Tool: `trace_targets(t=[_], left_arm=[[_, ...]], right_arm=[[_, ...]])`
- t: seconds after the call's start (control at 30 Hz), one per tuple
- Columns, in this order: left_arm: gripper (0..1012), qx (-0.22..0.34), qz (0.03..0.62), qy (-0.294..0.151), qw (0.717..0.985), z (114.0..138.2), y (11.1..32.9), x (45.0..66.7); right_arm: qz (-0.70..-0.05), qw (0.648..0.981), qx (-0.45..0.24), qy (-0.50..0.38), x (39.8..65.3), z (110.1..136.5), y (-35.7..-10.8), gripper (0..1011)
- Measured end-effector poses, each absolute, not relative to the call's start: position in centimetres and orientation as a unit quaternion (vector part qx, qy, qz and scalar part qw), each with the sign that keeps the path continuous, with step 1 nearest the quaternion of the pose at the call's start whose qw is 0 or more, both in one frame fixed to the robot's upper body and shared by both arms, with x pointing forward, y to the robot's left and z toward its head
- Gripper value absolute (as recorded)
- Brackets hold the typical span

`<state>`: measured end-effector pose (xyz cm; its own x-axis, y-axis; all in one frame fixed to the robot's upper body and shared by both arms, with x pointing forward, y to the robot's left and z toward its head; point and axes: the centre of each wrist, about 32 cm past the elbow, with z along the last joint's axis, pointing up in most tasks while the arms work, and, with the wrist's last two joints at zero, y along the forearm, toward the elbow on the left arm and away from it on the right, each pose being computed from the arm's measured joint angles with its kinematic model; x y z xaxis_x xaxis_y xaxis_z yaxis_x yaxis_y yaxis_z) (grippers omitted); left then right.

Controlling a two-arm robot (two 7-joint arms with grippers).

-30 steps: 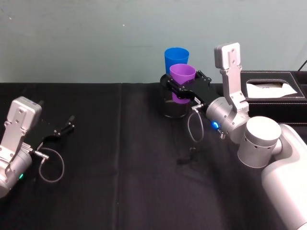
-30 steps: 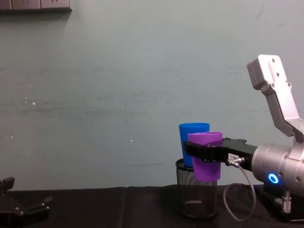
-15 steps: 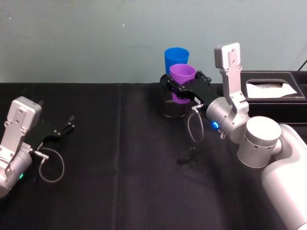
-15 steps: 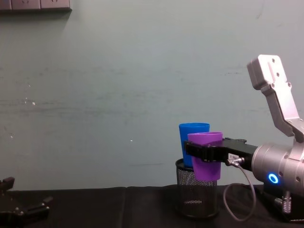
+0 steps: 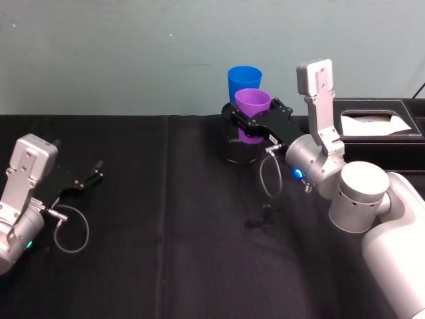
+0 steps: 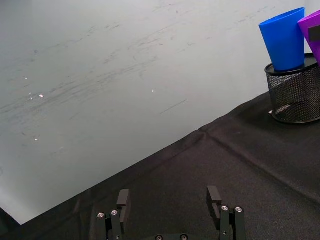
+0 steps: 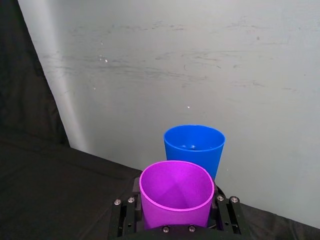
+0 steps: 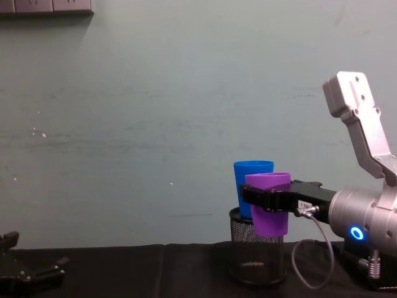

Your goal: Pick up one cup with a gripper and tap it against the other cup.

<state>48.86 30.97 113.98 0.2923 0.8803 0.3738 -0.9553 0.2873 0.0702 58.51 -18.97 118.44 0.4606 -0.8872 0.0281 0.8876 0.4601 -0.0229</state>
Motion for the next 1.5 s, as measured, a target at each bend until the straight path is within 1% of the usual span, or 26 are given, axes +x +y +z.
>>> trace_targets(t=[1.5], left_arm=[[1000,0.141,0.580,-0.132,0.791,113.98,30.97,48.86]], right_arm=[[-0.519,0.854,-0.017,-0.006,58.51,118.44,-18.97,723]])
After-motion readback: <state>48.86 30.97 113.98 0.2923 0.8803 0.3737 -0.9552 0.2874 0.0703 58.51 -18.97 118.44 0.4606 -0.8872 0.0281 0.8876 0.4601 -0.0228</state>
